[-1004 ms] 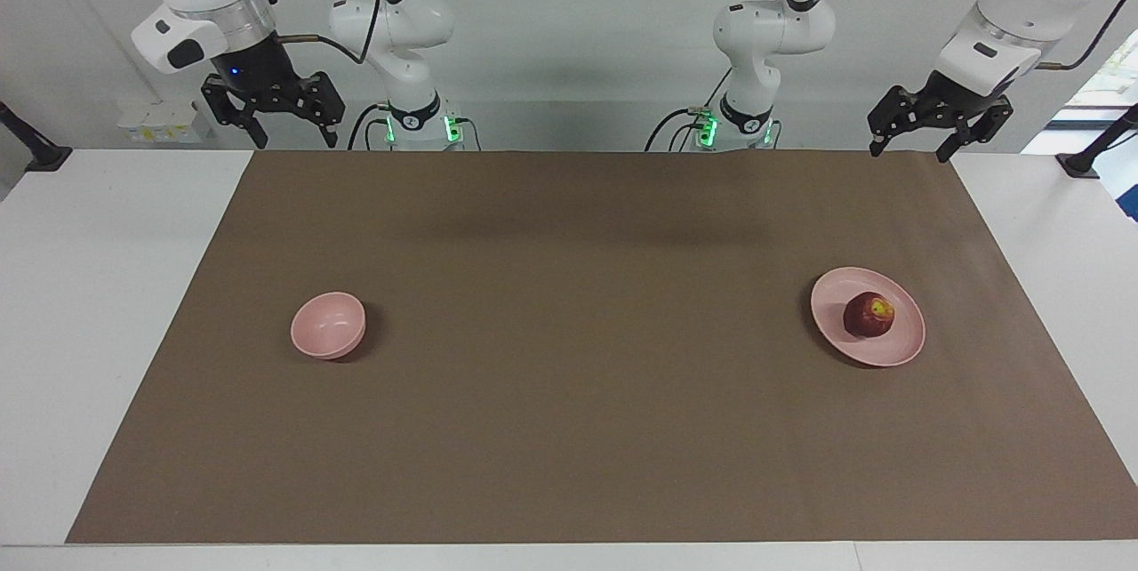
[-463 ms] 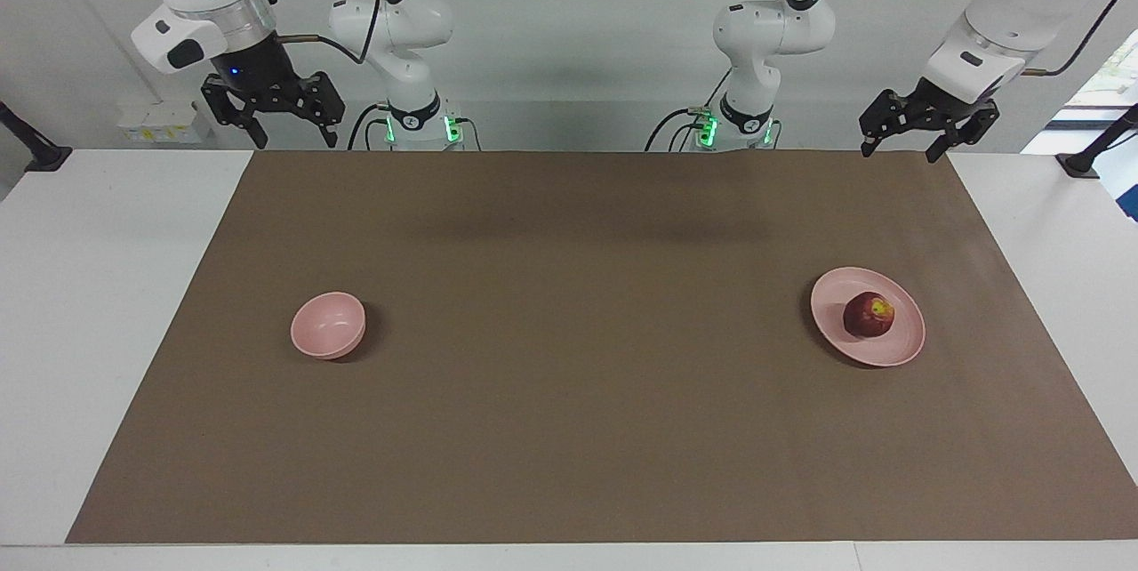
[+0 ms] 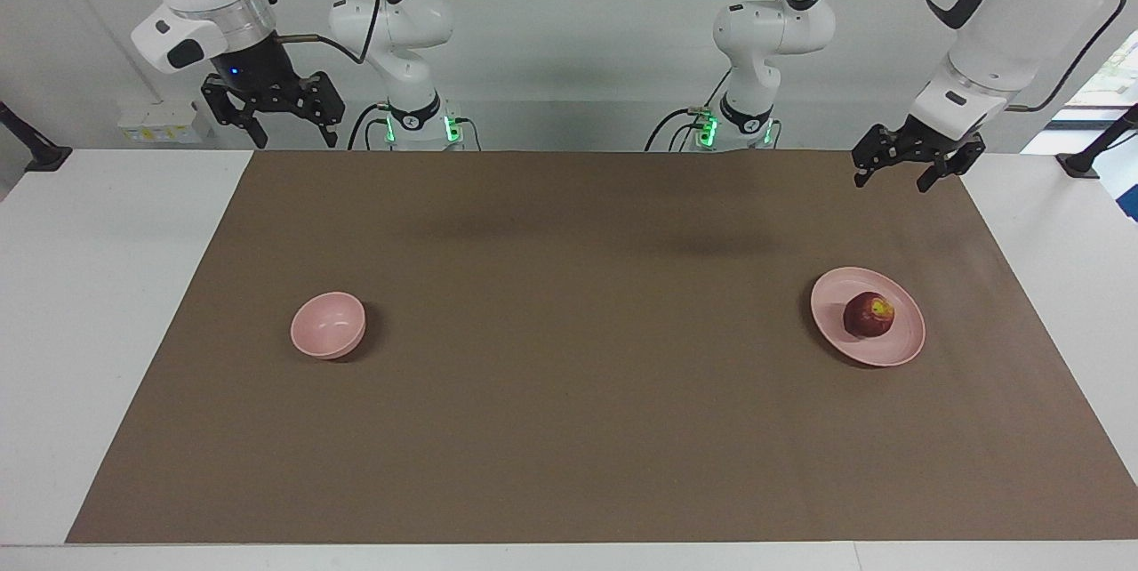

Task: Move apple from plate to bowl
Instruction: 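Reach the left gripper to the red apple on the plate and grasp it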

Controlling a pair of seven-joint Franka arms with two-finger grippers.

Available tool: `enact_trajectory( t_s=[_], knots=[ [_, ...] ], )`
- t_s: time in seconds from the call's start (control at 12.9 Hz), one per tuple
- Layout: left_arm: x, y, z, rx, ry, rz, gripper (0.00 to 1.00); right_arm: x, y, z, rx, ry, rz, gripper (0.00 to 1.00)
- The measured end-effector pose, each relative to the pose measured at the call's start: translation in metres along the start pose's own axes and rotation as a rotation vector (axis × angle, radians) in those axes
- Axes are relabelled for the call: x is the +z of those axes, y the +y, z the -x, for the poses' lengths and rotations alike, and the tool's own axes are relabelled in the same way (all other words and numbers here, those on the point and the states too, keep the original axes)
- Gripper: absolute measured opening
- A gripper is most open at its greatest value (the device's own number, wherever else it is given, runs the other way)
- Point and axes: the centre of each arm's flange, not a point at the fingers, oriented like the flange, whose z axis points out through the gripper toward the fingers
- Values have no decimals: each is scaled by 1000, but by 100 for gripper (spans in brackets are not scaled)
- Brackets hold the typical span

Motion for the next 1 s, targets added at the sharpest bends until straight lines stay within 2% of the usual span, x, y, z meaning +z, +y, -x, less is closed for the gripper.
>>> enact_trajectory(
  t_s=[0.46,1.0],
  knots=[
    [31,-27,-7,-24,47,-8,100,0,0,0,0,0,0,100],
    [94,-47,-28,-19,70,-15,100,0,2,0,4,0,0,100]
  ],
)
